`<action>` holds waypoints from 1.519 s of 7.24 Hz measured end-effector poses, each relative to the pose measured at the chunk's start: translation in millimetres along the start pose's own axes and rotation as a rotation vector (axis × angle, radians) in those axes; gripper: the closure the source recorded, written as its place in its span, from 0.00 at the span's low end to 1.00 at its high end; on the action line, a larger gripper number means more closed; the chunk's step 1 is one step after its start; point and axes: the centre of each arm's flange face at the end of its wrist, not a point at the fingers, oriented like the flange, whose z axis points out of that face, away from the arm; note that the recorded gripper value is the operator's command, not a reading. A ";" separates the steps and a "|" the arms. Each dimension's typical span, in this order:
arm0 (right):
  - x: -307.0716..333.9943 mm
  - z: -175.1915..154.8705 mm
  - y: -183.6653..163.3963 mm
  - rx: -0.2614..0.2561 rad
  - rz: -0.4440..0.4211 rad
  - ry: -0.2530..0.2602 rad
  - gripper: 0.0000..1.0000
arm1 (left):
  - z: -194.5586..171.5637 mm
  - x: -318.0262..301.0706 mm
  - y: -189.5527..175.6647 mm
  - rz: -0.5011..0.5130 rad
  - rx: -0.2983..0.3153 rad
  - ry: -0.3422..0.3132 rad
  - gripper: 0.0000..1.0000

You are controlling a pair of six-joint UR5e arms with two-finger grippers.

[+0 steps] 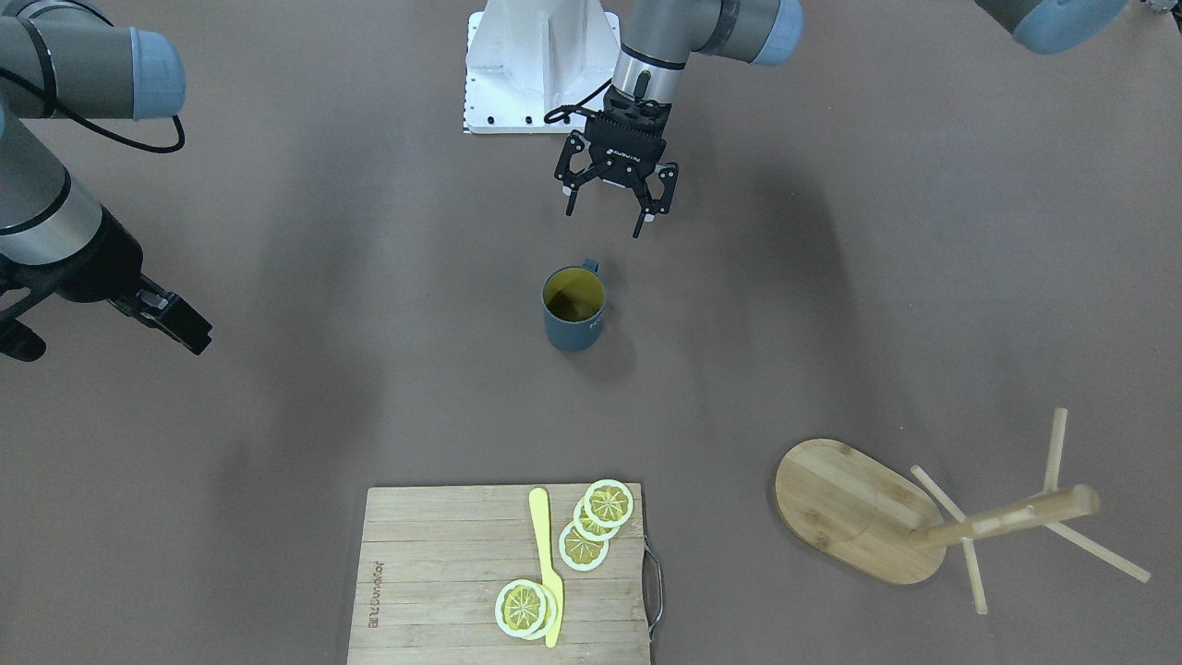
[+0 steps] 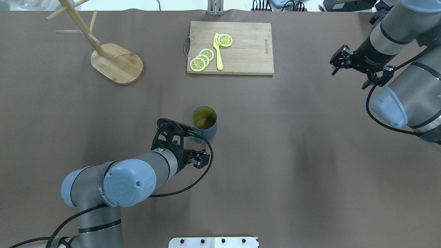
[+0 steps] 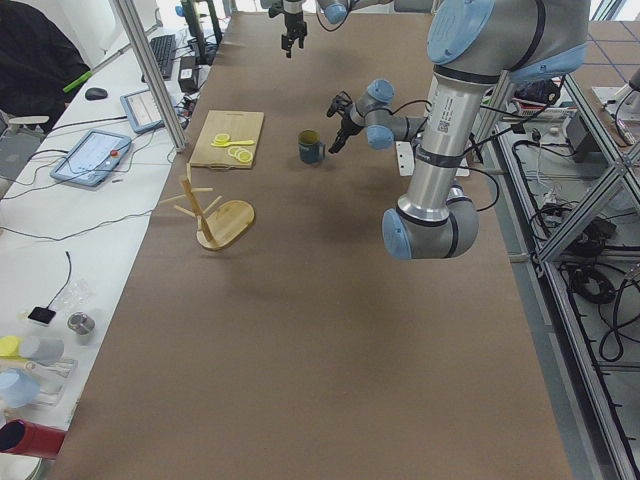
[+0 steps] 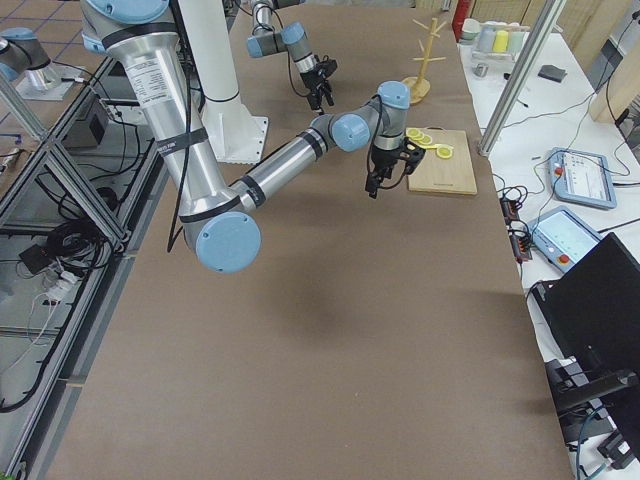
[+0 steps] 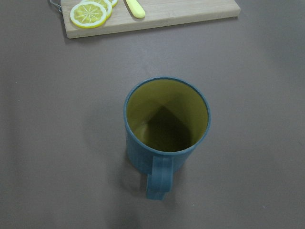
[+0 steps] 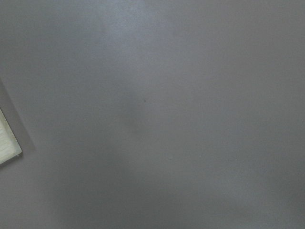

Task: Hang cup on storage rack
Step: 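Reach the left gripper to the mug handle and close on it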

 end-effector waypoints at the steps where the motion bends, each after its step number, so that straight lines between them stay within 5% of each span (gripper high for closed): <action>1: -0.4 0.0 0.3 0.000 0.000 0.000 0.00 | 10.8 1.9 0.9 0.003 0.016 -0.014 0.03; 4: -1.2 -0.1 0.4 0.000 0.002 -0.001 0.00 | 38.6 9.9 2.0 0.007 0.039 -0.029 0.03; 7: -2.2 -0.4 0.8 -0.001 0.003 -0.002 0.00 | 44.6 8.1 -0.1 0.012 0.047 -0.029 0.30; 10: -2.5 -0.1 1.2 -0.001 0.004 -0.002 0.00 | 48.0 6.8 -0.3 0.009 0.055 -0.021 0.34; 11: -2.7 0.4 1.5 -0.002 0.004 -0.001 0.00 | 52.4 5.0 0.7 0.007 0.059 -0.017 0.46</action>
